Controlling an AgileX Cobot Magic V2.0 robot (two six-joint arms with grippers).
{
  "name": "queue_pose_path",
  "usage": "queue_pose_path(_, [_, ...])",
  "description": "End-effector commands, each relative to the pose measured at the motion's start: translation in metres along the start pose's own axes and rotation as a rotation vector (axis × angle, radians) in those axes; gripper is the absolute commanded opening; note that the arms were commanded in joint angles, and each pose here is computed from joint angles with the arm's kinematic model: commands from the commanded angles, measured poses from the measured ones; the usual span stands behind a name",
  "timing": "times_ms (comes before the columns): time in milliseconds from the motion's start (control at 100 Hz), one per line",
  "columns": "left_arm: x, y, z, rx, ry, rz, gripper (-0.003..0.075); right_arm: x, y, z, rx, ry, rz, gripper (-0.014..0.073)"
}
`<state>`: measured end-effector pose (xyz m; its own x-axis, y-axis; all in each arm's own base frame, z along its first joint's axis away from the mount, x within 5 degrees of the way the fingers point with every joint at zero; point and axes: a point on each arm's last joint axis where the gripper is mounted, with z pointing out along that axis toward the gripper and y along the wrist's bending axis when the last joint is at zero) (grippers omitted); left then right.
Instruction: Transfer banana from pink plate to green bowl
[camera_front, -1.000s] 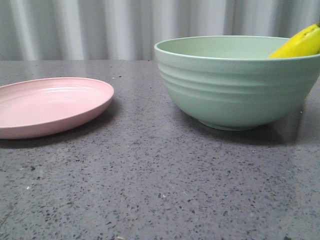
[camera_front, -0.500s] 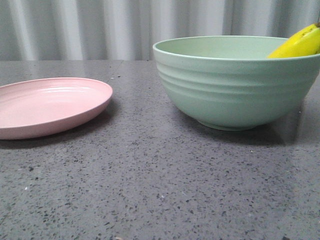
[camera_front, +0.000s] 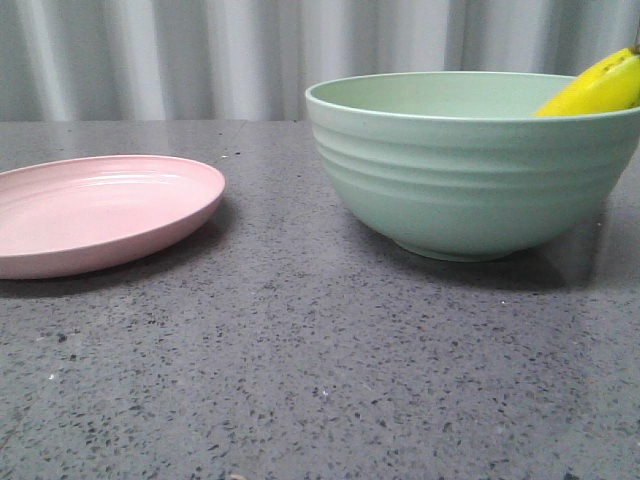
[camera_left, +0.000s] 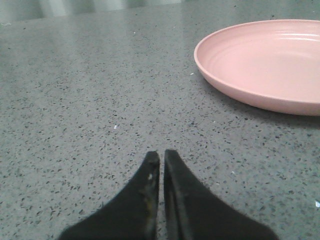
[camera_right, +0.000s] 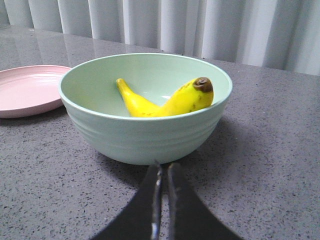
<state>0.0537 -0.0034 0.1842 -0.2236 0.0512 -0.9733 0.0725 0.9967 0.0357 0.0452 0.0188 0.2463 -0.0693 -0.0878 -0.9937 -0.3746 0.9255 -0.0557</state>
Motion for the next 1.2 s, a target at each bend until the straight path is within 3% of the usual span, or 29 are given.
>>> queue_pose_path(0, [-0.003, 0.000, -0.001, -0.005, -0.079, -0.012, -0.0020, -0.015, -0.002, -0.002, 0.017, -0.093, -0.015, -0.0064])
queue_pose_path(170, [-0.003, 0.000, -0.001, -0.005, -0.079, -0.012, -0.0020, -0.003, -0.004, 0.003, 0.071, -0.079, -0.012, -0.0064])
queue_pose_path(420, [-0.003, 0.000, -0.001, -0.005, -0.079, -0.012, -0.0020, 0.031, -0.019, 0.011, 0.346, -0.271, 0.033, -0.0064])
queue_pose_path(660, [-0.003, 0.000, -0.001, -0.005, -0.079, -0.012, -0.0020, 0.039, -0.024, 0.006, 0.467, -0.197, 0.012, -0.0064])
queue_pose_path(990, [-0.004, 0.000, -0.001, -0.006, -0.085, -0.012, -0.0020, 0.070, -0.022, 0.005, 0.481, 0.135, 0.084, -0.0064])
queue_pose_path(1190, [-0.004, 0.000, -0.001, -0.006, -0.085, -0.012, -0.0020, 0.070, -0.022, 0.005, 0.481, 0.135, 0.082, -0.0064])
